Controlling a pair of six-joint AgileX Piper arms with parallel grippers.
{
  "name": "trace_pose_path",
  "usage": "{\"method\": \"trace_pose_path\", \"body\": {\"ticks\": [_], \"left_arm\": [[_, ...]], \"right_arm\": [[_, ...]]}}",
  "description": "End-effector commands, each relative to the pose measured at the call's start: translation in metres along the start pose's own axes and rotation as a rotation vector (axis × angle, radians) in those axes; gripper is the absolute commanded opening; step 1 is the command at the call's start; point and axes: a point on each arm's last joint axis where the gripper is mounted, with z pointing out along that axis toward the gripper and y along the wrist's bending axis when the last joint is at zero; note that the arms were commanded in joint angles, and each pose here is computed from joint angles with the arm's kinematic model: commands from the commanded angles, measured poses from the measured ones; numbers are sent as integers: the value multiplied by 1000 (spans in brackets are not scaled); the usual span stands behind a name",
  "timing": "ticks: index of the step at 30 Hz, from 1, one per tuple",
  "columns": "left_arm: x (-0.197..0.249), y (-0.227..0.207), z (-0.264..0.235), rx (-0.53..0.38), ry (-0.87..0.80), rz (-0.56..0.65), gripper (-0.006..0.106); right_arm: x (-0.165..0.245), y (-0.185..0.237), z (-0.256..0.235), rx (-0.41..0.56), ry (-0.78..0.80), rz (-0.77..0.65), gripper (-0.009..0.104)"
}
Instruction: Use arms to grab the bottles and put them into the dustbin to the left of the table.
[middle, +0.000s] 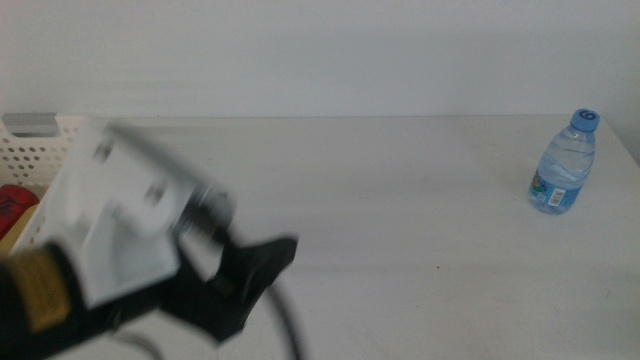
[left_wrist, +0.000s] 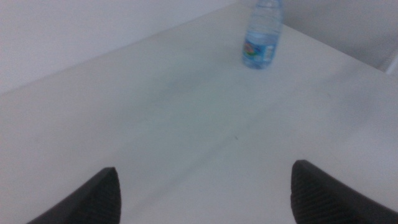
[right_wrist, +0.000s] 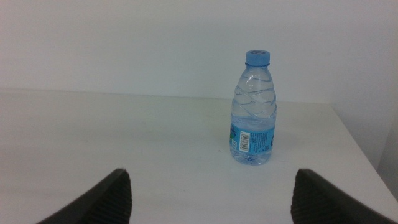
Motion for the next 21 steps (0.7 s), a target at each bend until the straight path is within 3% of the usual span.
{"method": "trace_pose_path", "body": {"ticks": [1, 14, 21], "left_arm": [[0, -3, -13, 26, -114, -34, 90], [34, 0, -50, 33, -199, -45, 90], [43, 9, -64, -32, -244, -44, 86]], "right_arm": [[-11, 0, -3, 6, -113, -14, 67], [-11, 0, -3, 6, -113, -14, 67], [-11, 0, -3, 6, -113, -14, 67]]}}
